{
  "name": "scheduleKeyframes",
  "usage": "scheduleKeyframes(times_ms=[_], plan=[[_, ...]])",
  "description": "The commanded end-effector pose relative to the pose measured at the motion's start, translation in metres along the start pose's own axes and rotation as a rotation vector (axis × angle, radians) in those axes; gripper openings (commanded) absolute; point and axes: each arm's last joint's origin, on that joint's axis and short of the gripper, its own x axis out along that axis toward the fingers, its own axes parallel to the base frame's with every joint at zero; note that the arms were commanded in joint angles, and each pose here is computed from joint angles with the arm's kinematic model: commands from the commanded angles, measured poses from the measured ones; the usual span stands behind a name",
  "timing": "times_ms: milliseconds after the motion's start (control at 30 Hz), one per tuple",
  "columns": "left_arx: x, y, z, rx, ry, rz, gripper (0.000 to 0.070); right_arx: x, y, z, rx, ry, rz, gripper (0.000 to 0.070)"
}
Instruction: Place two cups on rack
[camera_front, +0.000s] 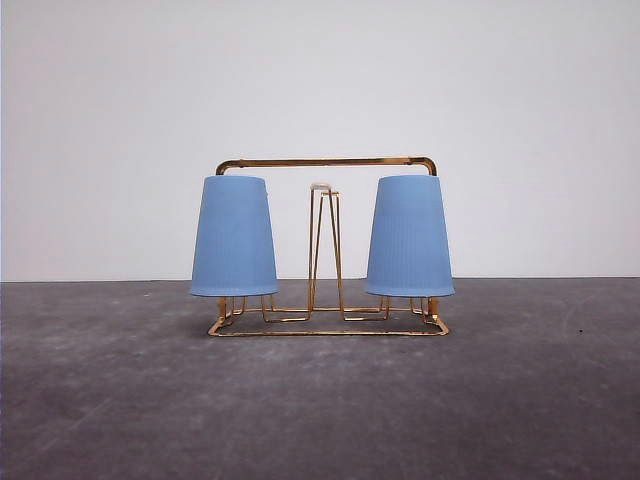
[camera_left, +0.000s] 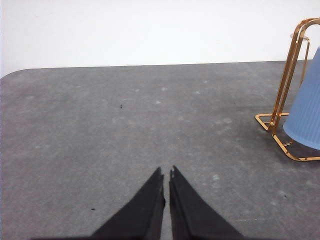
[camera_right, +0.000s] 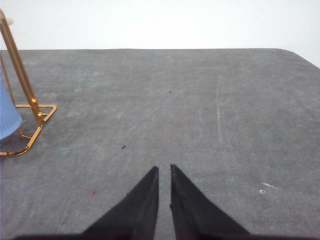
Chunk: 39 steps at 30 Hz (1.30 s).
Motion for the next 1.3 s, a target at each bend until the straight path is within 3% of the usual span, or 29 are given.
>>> scheduleKeyframes(times_ms=[0,1267], plan=[[0.0011,0.0001,-0.0032,0.003,0.000,0.003,0.0000,0.0002,0.0000,0.0003,0.011,-0.007,0.000,0.0040],[0.0011,0.0001,-0.0032,0.003,0.000,0.003,0.0000,0.0002,0.0000,0.0002,0.011,-0.007,0.000,0.0040]])
